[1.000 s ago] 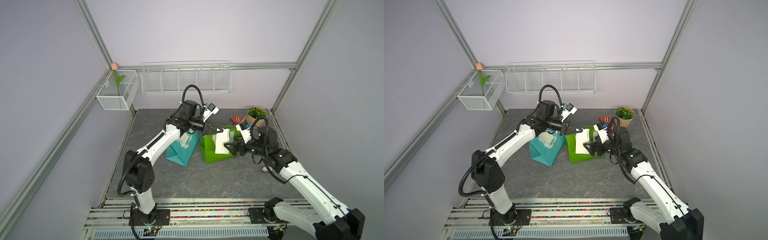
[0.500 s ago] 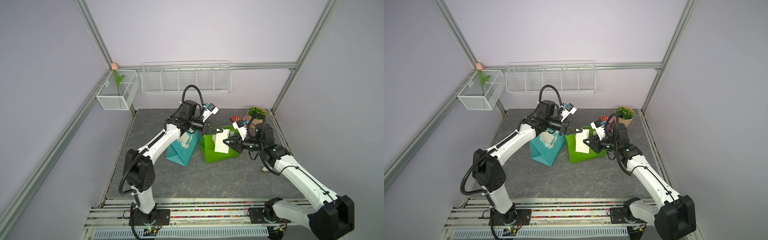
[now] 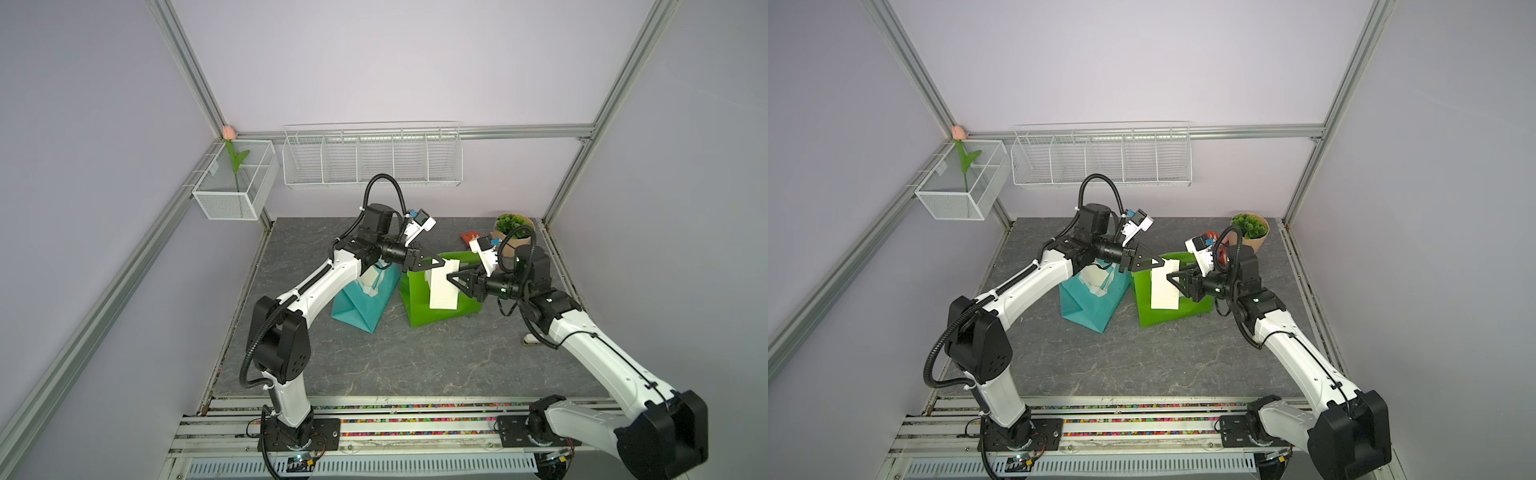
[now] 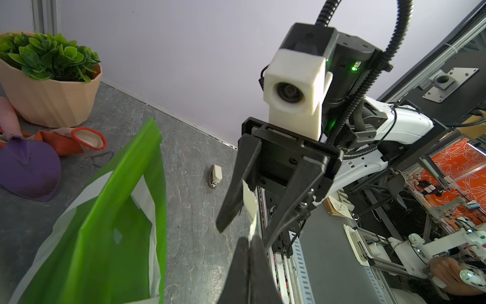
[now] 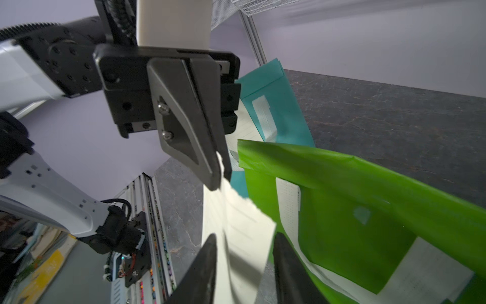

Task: Staple the receipts to the bags
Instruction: Hold the receipt from the takeout bag.

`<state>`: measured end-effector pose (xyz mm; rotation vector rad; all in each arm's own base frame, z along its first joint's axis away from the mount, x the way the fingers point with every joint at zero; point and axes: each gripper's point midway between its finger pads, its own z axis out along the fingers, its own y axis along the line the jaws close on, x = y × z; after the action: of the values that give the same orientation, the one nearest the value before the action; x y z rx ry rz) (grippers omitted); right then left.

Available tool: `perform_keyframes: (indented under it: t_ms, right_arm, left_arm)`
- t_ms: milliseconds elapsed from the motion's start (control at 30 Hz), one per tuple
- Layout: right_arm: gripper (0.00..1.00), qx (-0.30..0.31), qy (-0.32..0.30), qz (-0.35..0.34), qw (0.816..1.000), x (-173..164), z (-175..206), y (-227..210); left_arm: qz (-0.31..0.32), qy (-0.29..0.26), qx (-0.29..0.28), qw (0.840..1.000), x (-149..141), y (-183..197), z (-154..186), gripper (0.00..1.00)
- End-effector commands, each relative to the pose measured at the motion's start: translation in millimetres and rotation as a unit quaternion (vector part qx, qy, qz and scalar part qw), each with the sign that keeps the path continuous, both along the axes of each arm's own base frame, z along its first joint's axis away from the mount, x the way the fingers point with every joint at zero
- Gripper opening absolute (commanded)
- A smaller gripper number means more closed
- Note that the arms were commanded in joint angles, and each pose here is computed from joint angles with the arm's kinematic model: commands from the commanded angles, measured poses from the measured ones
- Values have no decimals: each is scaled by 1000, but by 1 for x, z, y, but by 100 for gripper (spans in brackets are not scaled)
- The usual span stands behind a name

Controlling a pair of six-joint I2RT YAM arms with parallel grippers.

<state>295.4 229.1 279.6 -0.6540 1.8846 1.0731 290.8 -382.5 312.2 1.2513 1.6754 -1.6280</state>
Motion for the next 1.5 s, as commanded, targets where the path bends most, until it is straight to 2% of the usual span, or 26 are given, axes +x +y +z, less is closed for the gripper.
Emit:
perform_keyframes:
  t_ms: [0, 67, 233, 367, 400, 667, 867, 1100, 1467]
  right_arm:
    - [22, 17, -13, 28, 999, -1, 9, 5]
    - [9, 14, -8, 22, 1000, 2, 7, 5]
    - [7, -7, -3, -10, 1000, 8, -2, -4]
    - [6, -63, 9, -41, 997, 22, -26, -13]
    - [6, -74, 11, -44, 996, 26, -32, -14]
    - [6, -100, -15, -5, 995, 35, -52, -6]
    - [6, -113, -20, 2, 993, 47, -55, -6]
    - [6, -90, -4, 3, 996, 60, -60, -10]
    - [6, -67, 1, 8, 998, 73, -57, -7]
  left_arm:
    - [-2, -8, -10, 1000, 0, 2, 3, 0]
    - [2, -10, -8, 1000, 2, 3, 2, 0]
    - [28, -13, 21, 999, 13, 6, -12, 0]
    - [89, -59, 87, 990, 34, 16, -22, 62]
    - [97, -71, 97, 988, 39, 18, -21, 66]
    - [105, -107, 163, 975, 63, 19, -26, 71]
    - [65, -89, 213, 971, 65, 9, -55, 66]
    - [49, -84, 216, 972, 60, -2, -69, 65]
    - [53, -90, 221, 970, 60, -6, -76, 57]
